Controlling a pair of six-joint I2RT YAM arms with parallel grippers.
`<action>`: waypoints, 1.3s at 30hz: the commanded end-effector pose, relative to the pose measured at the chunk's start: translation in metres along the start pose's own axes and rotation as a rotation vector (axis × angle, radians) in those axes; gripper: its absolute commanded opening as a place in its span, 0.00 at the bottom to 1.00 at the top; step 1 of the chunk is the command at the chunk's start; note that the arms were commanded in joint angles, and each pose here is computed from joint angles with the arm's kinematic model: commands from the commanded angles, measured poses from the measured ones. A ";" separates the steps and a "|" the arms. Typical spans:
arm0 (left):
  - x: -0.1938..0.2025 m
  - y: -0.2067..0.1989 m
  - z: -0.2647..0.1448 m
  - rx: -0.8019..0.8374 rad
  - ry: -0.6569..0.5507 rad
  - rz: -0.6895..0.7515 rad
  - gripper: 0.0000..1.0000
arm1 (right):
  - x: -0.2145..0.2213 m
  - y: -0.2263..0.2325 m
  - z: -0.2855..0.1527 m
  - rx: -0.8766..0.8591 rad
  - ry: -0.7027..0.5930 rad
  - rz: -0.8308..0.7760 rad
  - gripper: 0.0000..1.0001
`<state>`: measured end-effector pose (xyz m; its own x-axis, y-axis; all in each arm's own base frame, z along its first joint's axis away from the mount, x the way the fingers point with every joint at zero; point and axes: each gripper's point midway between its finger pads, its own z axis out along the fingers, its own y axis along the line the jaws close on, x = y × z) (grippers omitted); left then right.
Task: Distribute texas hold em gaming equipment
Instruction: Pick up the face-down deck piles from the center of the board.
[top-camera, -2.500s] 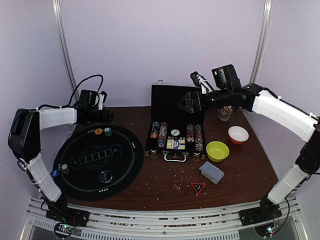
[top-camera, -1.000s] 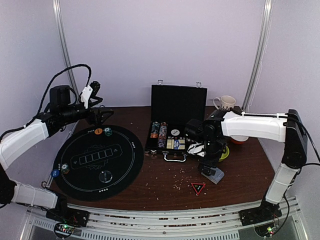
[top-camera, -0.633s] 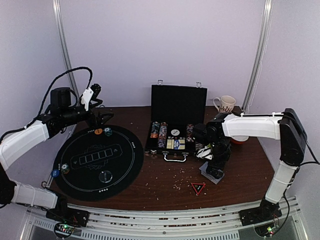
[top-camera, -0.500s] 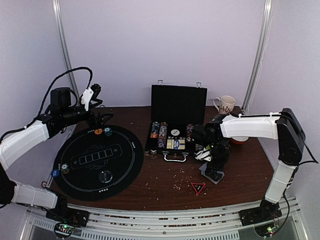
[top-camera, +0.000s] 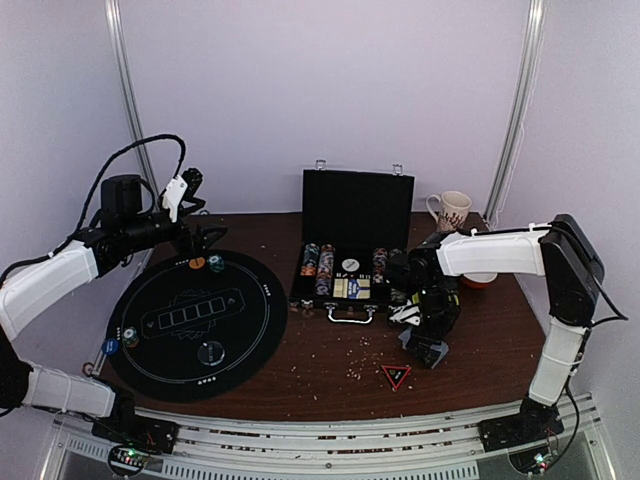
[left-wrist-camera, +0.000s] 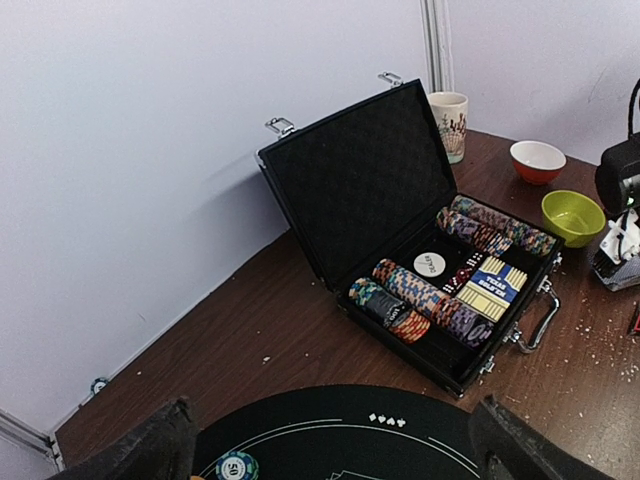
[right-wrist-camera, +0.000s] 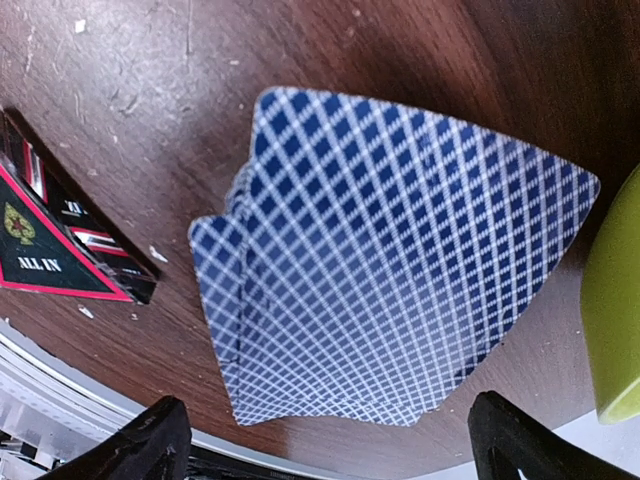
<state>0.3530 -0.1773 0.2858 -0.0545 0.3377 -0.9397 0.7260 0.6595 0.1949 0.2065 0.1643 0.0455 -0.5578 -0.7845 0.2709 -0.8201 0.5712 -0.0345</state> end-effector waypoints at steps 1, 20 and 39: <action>0.001 -0.004 0.003 0.018 -0.010 0.022 0.98 | 0.002 0.005 0.008 -0.028 0.018 0.007 1.00; 0.005 -0.004 0.006 0.022 0.001 0.019 0.98 | -0.009 -0.008 0.020 0.014 0.006 0.030 0.95; 0.006 -0.002 0.004 0.004 0.008 0.028 0.98 | -0.018 -0.017 0.027 0.067 0.013 0.062 0.71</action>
<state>0.3545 -0.1775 0.2787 -0.0597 0.3523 -0.9340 0.7292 0.6543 0.2002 0.2212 0.1648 0.0196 -0.5919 -0.7600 0.2685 -0.7998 0.5952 -0.0783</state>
